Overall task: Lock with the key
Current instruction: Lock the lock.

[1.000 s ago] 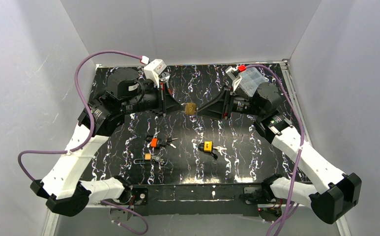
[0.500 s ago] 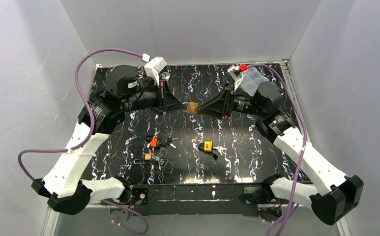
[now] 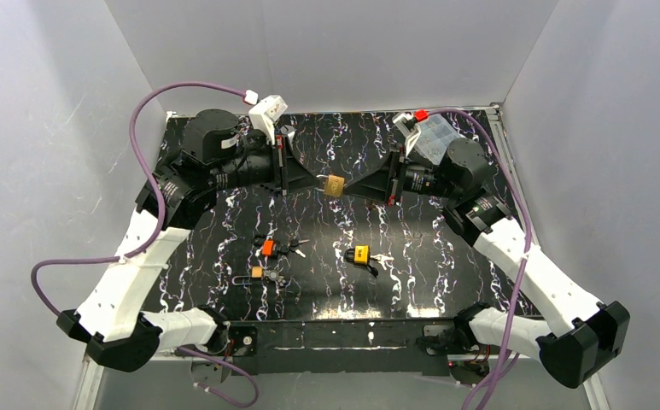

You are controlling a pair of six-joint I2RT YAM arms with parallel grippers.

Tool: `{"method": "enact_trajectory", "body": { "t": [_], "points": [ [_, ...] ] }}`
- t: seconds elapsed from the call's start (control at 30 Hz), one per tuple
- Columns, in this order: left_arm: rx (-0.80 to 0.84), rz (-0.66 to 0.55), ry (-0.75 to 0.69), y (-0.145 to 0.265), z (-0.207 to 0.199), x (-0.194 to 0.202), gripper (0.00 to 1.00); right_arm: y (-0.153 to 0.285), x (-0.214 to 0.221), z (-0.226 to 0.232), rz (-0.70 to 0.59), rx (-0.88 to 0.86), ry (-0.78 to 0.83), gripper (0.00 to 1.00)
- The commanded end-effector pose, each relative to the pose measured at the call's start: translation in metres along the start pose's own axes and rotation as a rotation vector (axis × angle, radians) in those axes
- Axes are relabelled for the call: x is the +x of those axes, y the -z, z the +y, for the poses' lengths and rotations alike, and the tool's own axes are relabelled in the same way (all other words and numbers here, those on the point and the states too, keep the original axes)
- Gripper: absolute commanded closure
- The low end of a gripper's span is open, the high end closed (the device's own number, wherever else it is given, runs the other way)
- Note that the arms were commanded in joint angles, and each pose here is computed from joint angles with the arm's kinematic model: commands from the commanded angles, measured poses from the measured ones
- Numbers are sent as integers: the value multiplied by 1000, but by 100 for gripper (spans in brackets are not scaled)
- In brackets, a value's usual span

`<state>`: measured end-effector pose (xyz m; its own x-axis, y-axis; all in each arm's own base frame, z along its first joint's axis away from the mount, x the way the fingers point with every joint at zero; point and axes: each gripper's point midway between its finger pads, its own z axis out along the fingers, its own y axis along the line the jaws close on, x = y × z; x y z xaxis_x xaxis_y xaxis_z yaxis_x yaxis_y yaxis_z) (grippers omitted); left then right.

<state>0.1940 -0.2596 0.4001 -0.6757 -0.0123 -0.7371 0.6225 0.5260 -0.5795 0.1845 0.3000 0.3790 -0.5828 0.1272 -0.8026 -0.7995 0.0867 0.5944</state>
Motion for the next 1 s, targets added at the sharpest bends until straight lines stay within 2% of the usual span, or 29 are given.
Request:
{"method": "enact_trajectory", "body": {
  "t": [0.0,0.37,0.57,0.77,0.9,0.97],
  "points": [
    [48,-50,-19,11,-15,-13,100,4,-12,21,-31,-52,73,99],
    [-19,-61,-65,23,0,-16,100,24,5,-12,-28,104,55,99],
    [-19,-49,-41,16,8,-12,100,38,19,-32,-25,171,16,99],
    [-28,78,104,-27,39,20,100,53,48,-75,-13,379,-92,99],
    [-135,146,206,-63,76,48,100,68,74,-110,-13,557,-202,99],
    [-169,164,256,-79,92,57,100,68,84,-118,16,583,-243,99]
  ]
}}
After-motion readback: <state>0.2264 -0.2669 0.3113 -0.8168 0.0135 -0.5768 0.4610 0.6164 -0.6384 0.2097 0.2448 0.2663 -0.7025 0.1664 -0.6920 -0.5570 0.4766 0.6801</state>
